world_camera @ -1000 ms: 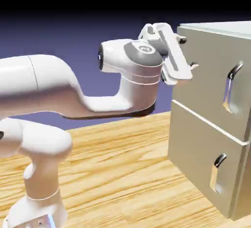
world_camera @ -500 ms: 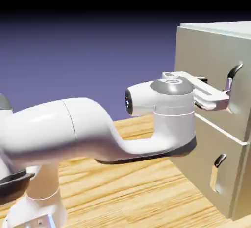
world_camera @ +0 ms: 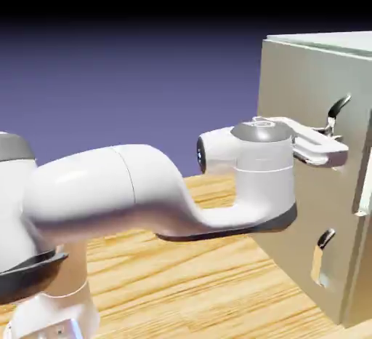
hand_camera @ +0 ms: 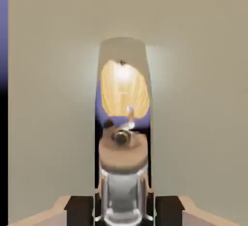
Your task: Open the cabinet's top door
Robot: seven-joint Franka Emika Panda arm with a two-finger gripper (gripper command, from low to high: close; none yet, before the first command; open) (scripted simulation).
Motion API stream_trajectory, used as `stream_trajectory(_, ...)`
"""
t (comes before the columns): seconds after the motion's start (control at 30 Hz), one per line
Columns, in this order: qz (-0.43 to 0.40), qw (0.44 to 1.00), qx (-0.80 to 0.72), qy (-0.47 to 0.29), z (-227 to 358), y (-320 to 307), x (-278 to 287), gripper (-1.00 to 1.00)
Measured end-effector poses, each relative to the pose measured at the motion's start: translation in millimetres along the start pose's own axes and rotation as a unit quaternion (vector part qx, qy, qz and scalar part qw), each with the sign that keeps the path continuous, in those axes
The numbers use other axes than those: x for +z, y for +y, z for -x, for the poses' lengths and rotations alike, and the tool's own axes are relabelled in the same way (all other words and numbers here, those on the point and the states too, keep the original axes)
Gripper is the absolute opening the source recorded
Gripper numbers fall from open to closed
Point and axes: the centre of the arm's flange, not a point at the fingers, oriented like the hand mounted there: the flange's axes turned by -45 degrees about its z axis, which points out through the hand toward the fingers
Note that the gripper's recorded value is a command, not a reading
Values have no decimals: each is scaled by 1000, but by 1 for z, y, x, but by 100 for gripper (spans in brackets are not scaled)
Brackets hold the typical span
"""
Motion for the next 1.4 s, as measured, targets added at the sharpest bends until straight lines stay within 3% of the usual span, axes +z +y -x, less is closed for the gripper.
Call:
stream_trajectory(0.63, -227, 974, 0, 0, 0, 101, -140, -100)
stream_trajectory(1.4, -423, 906, 0, 0, 0, 237, -217, -100)
